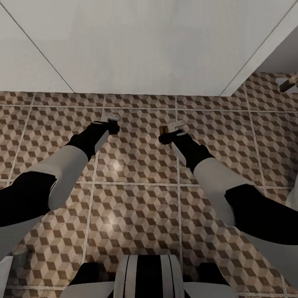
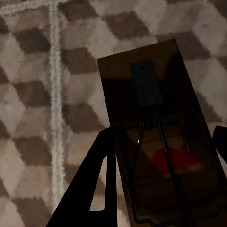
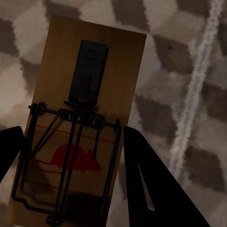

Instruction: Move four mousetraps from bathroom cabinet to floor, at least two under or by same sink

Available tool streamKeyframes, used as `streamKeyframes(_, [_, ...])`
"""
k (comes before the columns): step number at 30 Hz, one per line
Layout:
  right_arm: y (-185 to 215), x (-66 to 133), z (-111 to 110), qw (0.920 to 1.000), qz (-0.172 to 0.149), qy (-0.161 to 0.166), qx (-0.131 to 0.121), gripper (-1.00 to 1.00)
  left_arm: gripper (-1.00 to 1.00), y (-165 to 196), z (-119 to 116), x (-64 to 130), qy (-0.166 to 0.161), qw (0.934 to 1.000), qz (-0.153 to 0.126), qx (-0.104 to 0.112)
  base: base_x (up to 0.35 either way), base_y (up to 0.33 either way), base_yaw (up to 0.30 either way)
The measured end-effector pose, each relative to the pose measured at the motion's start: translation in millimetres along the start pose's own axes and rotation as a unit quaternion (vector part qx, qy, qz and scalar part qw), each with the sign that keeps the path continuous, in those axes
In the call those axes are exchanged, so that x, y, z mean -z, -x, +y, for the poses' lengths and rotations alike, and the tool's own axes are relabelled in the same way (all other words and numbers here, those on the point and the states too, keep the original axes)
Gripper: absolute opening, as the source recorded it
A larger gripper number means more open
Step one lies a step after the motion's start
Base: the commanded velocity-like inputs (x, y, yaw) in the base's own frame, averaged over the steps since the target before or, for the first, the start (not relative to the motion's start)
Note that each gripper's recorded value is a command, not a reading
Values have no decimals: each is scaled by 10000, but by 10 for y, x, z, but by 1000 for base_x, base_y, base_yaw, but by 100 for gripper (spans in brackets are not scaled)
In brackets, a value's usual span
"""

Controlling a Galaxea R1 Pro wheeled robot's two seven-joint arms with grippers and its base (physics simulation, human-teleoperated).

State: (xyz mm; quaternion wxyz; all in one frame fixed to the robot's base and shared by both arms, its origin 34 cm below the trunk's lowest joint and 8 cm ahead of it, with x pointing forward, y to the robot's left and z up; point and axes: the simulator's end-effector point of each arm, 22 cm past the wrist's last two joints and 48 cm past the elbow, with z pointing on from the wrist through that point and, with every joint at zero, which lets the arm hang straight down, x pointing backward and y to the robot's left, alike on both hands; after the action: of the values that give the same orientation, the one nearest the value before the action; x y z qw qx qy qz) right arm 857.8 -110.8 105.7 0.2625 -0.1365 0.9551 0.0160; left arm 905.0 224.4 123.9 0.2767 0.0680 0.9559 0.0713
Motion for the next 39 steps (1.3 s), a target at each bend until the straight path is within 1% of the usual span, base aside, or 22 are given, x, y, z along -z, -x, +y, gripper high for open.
streamKeyframes(23, [70,13,-43,9999,-77,-96,67,-100,-100,-17,-2,-2,-1,10000,11,-1,0,0,0])
streamKeyframes(29, [85,16,-45,9999,-93,-99,69,-100,-100,-181,-24,-18,-14,9999,109,-10,0,0,0])
streamKeyframes(39, [113,17,-41,9998,-156,-92,64,-100,-100,-224,-28,-21,-16,9999,147,-11,0,0,0])
